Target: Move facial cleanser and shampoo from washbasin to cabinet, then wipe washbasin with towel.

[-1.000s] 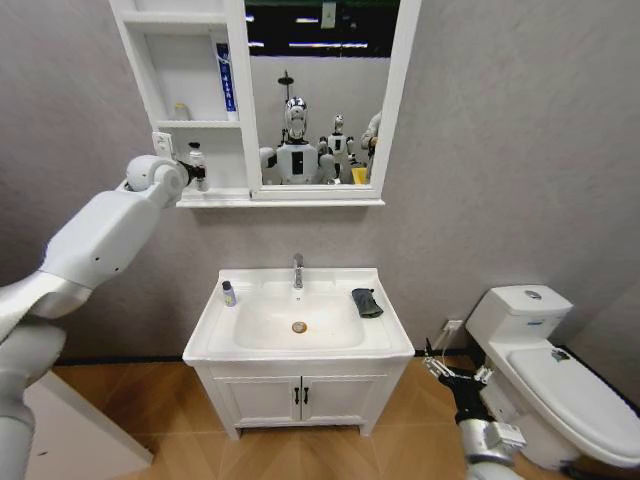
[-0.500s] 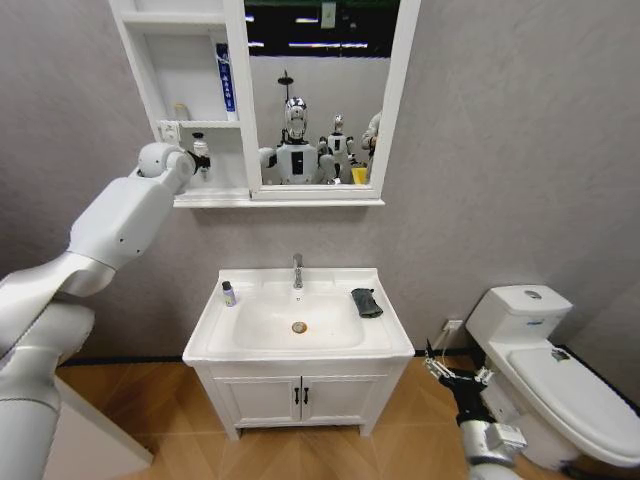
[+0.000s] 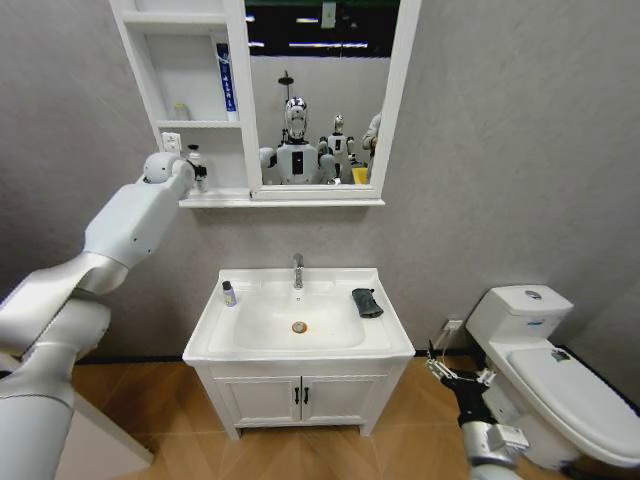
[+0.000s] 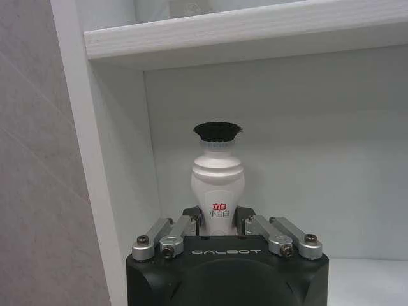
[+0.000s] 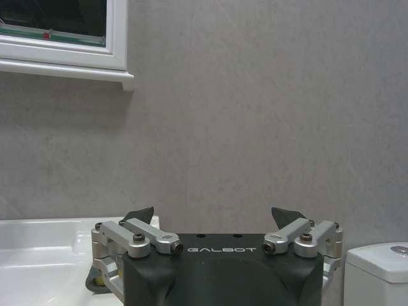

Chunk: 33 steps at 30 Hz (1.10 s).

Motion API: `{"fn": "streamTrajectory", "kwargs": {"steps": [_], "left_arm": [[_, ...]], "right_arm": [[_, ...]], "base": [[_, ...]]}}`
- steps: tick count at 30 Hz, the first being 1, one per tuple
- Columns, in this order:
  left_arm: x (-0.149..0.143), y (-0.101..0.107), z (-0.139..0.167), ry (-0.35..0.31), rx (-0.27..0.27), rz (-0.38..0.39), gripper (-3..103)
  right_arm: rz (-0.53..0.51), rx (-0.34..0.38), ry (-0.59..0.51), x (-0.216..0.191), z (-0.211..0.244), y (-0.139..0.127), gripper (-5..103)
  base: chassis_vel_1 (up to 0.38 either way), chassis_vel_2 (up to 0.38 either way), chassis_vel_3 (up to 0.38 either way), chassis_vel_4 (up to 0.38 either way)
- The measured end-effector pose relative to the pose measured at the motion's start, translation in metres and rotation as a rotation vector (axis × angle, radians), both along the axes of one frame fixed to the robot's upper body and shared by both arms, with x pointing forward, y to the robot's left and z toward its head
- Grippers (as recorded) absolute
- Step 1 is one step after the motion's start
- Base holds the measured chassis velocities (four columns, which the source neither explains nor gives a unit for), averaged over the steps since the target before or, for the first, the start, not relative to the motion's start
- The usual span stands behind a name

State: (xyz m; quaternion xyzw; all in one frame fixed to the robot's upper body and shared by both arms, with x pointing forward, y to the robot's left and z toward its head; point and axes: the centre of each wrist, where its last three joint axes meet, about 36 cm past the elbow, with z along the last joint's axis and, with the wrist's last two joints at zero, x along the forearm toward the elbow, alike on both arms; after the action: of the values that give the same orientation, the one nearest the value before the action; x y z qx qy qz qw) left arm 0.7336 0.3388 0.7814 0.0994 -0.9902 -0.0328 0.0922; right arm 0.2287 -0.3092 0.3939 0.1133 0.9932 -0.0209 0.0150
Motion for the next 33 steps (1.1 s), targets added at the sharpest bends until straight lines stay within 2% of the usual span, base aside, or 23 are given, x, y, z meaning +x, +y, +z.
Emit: {"fn": "streamTrajectory", "kwargs": {"steps": [13, 15, 16, 18, 19, 21, 23, 27, 28, 31, 33], "left_arm": [[0.005, 0.001, -0.007, 0.004, 0.013, 0.016, 27], [0.004, 0.001, -0.007, 0.004, 0.017, 0.015, 37], [0.004, 0.001, -0.007, 0.004, 0.017, 0.015, 37], [0.003, 0.002, -0.008, 0.006, 0.015, 0.014, 48], [0.003, 0.002, -0.008, 0.006, 0.015, 0.014, 48], [0.002, 0.001, -0.009, 0.008, 0.014, 0.013, 59], [0.001, 0.001, -0.010, 0.008, 0.015, 0.012, 59], [-0.007, -0.001, -0.010, 0.004, 0.023, 0.007, 81], [-0.007, -0.001, -0.010, 0.004, 0.023, 0.007, 81], [-0.020, -0.002, -0.012, -0.003, 0.033, 0.005, 96], [-0.027, 0.000, -0.012, -0.006, 0.031, 0.003, 98]], "right_arm": [[-0.004, 0.000, -0.007, 0.000, 0.003, -0.002, 100], [-0.005, -0.001, -0.010, 0.001, 0.004, -0.003, 100], [-0.005, -0.001, -0.010, 0.001, 0.004, -0.003, 100], [-0.003, -0.003, -0.013, 0.001, 0.005, -0.004, 100], [-0.003, -0.003, -0.013, 0.001, 0.005, -0.004, 100], [-0.001, -0.004, -0.017, 0.002, 0.007, -0.004, 100], [-0.001, -0.004, -0.017, 0.002, 0.007, -0.004, 100], [-0.002, -0.003, -0.020, 0.001, 0.008, -0.003, 100], [-0.002, -0.003, -0.020, 0.001, 0.008, -0.003, 100], [0.002, -0.002, -0.024, 0.001, 0.010, -0.001, 100], [0.003, -0.002, -0.025, 0.001, 0.010, -0.001, 100]], "base": [[0.000, 0.000, 0.000, 0.000], [0.000, 0.000, 0.000, 0.000], [0.000, 0.000, 0.000, 0.000], [0.000, 0.000, 0.000, 0.000], [0.000, 0.000, 0.000, 0.000], [0.000, 0.000, 0.000, 0.000], [0.000, 0.000, 0.000, 0.000], [0.000, 0.000, 0.000, 0.000], [0.000, 0.000, 0.000, 0.000], [0.000, 0.000, 0.000, 0.000], [0.000, 0.000, 0.000, 0.000]]}}
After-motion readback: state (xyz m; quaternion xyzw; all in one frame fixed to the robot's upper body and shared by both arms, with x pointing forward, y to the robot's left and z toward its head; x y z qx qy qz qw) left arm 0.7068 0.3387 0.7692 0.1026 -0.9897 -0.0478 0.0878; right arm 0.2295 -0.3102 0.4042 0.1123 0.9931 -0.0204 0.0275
